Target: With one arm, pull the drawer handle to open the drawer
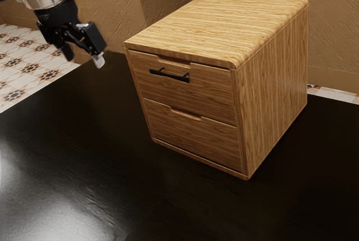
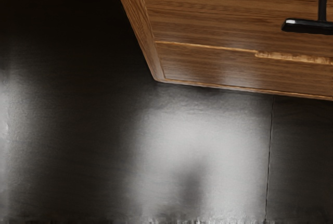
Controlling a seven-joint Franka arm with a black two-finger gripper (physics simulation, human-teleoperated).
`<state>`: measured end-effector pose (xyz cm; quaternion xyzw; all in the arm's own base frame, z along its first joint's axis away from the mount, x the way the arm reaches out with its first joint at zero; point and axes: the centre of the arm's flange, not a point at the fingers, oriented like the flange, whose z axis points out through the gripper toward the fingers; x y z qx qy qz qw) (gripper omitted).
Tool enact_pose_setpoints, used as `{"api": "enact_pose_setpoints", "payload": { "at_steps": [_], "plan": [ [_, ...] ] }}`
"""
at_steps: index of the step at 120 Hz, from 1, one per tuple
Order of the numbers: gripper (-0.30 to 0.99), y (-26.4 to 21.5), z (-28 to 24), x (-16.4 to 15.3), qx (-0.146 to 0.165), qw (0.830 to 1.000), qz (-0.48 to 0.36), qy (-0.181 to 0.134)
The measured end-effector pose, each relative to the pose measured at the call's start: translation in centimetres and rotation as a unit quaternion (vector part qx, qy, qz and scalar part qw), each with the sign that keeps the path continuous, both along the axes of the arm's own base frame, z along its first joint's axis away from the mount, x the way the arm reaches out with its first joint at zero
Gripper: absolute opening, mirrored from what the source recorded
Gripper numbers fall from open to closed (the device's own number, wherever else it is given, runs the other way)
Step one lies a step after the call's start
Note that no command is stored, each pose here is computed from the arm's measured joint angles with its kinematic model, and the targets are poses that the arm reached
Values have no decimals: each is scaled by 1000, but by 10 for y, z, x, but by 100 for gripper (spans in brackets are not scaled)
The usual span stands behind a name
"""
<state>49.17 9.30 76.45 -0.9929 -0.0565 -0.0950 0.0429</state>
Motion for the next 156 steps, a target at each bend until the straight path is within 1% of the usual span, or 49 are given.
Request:
{"api": "enact_pose_setpoints", "payload": {
  "at_steps": [4, 10, 18, 24, 29, 40, 45, 50, 54, 66, 76, 96, 102, 114, 132, 143, 150, 156],
  "plan": [
    [69, -19, -5, -10, 0, 1000, -16, 8],
    [69, -48, -5, -31, -6, 999, -49, 10],
    [69, -52, -9, -49, -23, 997, -68, 14],
    [69, -62, -14, -52, -28, 996, -86, 20],
    [69, -71, -18, -50, -25, 994, -107, 26],
    [69, -101, -27, -49, 3, 985, -171, 34],
    [69, -111, -43, -59, 1, 978, -201, 46],
    [69, -116, -65, -68, -12, 973, -221, 63],
    [69, -120, -71, -72, -15, 970, -232, 65],
    [69, -123, -61, -76, -3, 962, -268, 48],
    [69, -126, -51, -74, 9, 951, -306, 38],
    [69, -106, -46, -75, 16, 937, -347, 47],
    [69, -104, -48, -76, 19, 927, -371, 51],
    [69, -100, -51, -75, 32, 903, -426, 53],
    [69, -89, -46, -78, 54, 856, -512, 46],
    [69, -102, -43, -82, 61, 820, -568, 28],
    [69, -103, -50, -83, 54, 805, -591, 16],
    [69, -104, -57, -80, 59, 793, -606, 6]
  ]
}}
